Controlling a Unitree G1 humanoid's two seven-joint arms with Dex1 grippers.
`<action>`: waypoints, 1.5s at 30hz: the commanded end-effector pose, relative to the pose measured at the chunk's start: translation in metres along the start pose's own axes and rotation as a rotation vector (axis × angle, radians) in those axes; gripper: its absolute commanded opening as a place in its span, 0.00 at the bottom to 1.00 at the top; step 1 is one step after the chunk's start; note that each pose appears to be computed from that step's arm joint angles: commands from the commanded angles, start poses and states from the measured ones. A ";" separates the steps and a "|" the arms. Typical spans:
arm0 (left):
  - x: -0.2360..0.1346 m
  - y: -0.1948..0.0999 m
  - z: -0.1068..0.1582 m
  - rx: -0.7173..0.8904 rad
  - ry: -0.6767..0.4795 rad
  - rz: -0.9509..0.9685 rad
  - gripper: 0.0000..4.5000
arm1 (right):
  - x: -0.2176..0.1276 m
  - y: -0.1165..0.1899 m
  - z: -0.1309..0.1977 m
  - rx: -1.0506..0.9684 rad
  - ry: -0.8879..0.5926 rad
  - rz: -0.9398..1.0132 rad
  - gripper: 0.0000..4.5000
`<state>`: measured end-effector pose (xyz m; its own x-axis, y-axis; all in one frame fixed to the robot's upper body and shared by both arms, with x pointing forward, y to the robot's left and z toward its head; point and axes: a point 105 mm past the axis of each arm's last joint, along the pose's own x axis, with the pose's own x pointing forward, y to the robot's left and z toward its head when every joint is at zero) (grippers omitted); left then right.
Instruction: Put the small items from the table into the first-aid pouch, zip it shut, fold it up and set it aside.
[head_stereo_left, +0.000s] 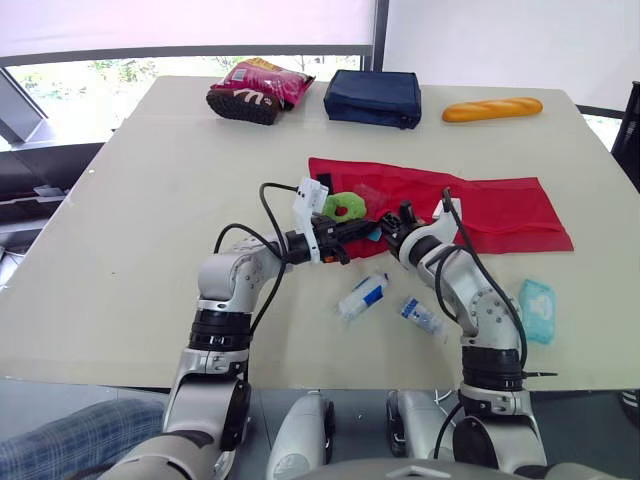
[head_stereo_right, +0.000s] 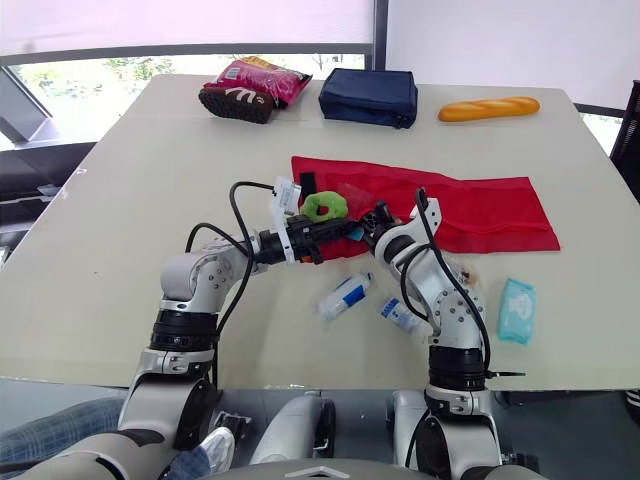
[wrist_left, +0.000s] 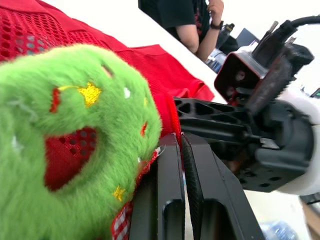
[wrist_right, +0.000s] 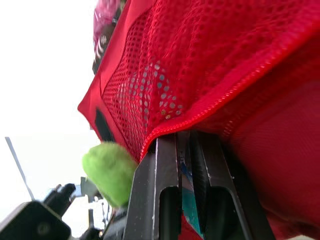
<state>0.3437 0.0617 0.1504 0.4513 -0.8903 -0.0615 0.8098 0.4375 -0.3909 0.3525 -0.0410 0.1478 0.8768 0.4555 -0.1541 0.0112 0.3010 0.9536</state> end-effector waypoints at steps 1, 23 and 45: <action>0.003 -0.010 0.002 -0.011 -0.009 -0.038 0.03 | 0.004 0.039 -0.002 0.133 -0.042 0.151 0.00; -0.012 0.022 0.017 0.061 -0.016 0.049 0.00 | -0.019 0.012 -0.020 -0.169 0.143 0.089 0.59; -0.087 0.078 0.003 0.455 0.290 0.162 0.00 | -0.121 0.009 0.032 -1.230 0.106 0.373 0.01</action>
<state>0.3667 0.1636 0.1227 0.5025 -0.7918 -0.3473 0.8446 0.5353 0.0015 0.2694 -0.1204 0.1593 0.7145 0.6913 -0.1081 -0.6641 0.7186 0.2064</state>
